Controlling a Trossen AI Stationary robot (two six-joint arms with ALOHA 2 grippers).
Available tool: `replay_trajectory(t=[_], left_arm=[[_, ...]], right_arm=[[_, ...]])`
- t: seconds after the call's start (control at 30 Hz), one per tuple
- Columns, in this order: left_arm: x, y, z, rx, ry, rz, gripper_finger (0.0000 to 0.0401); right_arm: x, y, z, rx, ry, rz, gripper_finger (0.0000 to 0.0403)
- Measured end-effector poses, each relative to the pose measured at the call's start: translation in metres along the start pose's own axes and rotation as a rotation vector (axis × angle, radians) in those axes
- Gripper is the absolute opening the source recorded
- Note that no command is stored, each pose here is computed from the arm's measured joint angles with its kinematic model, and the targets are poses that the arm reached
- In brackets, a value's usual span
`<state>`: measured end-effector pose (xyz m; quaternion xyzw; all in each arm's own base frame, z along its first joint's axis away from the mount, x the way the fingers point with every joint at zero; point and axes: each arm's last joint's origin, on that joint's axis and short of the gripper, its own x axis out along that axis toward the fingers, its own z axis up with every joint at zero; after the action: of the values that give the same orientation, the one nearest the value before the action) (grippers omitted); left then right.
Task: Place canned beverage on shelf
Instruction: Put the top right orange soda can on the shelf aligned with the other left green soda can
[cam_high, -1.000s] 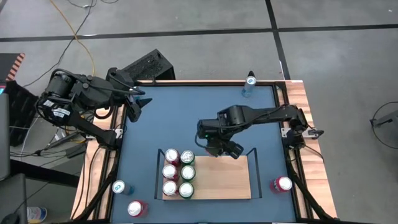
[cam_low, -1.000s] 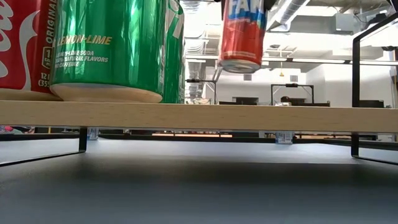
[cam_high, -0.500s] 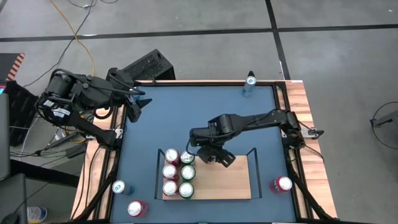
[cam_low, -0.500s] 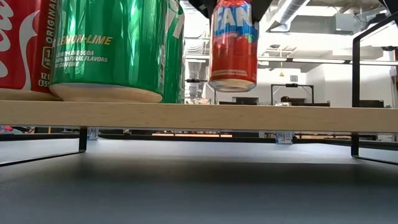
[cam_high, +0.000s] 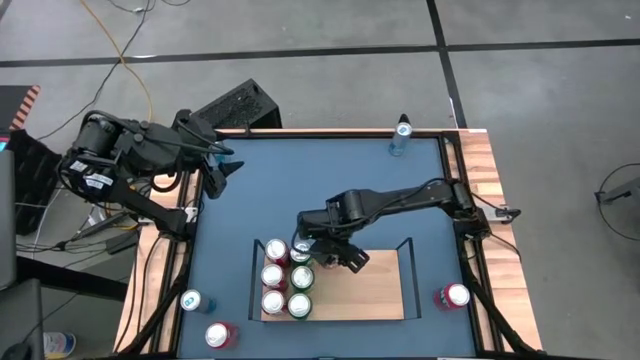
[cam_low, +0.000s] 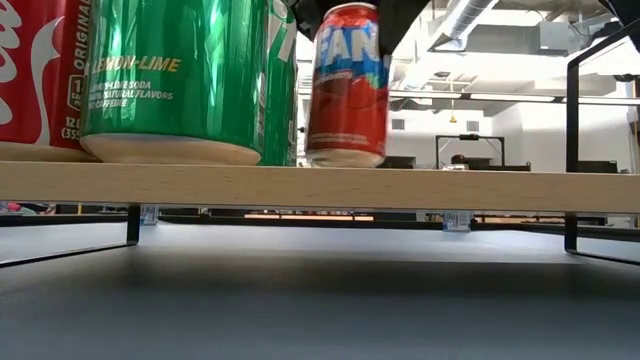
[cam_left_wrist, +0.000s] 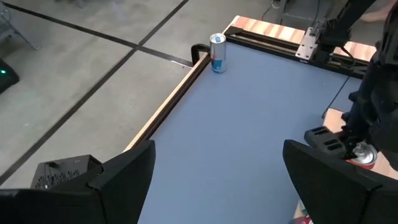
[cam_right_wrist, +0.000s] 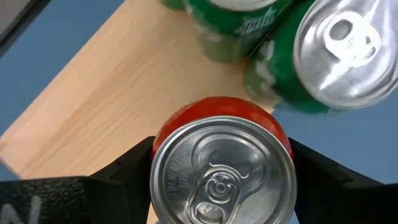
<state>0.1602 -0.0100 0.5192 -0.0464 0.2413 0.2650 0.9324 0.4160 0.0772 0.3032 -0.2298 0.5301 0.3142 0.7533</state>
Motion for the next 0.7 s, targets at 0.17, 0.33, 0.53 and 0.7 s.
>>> replay_trajectory(t=[0.17,0.33,0.53,0.7], left_arm=[[0.0,0.0,0.0,0.018,0.0,0.0,0.0339],[0.0,0.0,0.0,0.028,0.0,0.0,0.0339],[0.0,0.0,0.0,0.04,0.0,0.001,0.0339],[0.0,0.0,0.0,0.041,-0.001,0.002,0.0339]], right_arm=[[0.0016,-0.0005,-0.0001,-0.064,0.005,0.003,0.0282],[0.0029,-0.0009,-0.0018,-0.111,0.019,0.013,0.0282],[0.0021,-0.0029,-0.005,-0.194,0.032,0.018,0.0282],[0.0017,-0.0049,-0.0063,-0.228,0.033,0.015,0.0282]])
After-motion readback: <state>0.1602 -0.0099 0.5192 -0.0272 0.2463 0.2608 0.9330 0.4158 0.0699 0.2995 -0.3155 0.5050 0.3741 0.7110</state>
